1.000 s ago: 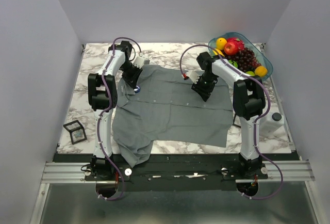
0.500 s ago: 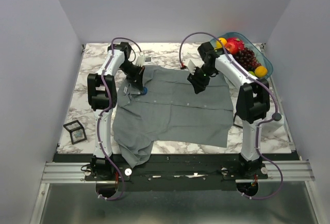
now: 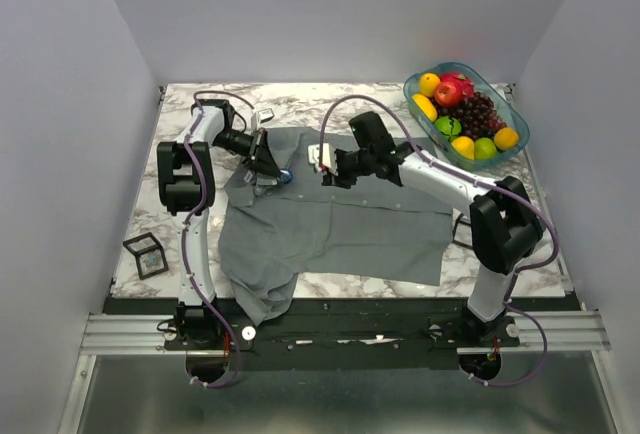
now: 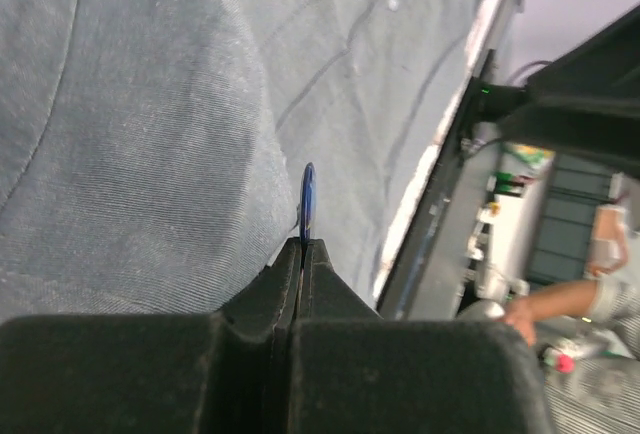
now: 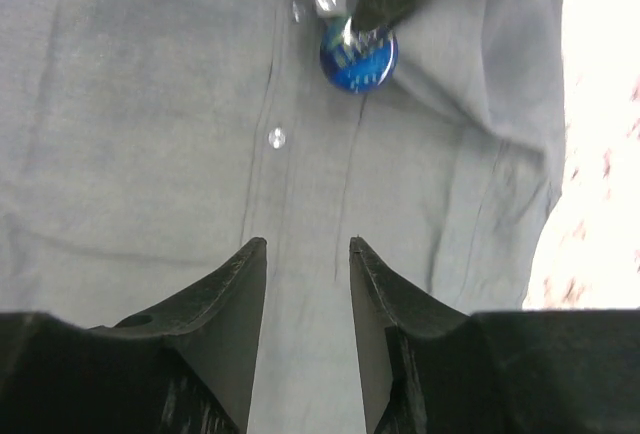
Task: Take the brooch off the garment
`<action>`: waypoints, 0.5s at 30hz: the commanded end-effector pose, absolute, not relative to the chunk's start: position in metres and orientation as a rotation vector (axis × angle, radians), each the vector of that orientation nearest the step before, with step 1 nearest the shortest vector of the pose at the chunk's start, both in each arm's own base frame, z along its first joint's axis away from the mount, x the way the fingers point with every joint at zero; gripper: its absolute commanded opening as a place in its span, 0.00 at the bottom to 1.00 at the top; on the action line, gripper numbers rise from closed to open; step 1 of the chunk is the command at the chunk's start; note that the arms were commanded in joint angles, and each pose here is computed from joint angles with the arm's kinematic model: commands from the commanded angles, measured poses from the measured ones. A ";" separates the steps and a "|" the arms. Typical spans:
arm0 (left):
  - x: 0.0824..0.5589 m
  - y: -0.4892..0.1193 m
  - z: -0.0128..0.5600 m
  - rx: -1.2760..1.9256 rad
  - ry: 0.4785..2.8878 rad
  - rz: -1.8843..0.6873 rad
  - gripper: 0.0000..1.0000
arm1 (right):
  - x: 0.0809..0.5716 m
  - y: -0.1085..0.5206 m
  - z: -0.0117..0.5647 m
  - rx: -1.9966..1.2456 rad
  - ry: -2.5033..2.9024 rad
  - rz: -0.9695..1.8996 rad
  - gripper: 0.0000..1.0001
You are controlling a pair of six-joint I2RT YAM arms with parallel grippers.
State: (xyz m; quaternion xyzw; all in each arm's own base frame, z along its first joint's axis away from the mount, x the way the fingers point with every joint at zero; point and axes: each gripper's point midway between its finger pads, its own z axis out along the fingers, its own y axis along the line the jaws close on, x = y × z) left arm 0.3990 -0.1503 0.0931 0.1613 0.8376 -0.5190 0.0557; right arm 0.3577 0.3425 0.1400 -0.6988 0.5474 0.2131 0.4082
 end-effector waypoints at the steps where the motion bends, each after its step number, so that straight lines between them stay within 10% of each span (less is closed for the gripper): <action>1: 0.363 -0.167 0.148 0.302 2.518 -1.855 0.00 | 0.371 0.377 0.178 -1.694 0.903 0.365 0.47; 15: 0.343 -0.186 0.185 -0.323 2.265 -2.455 0.00 | 0.344 0.418 0.165 -1.774 0.518 0.363 0.47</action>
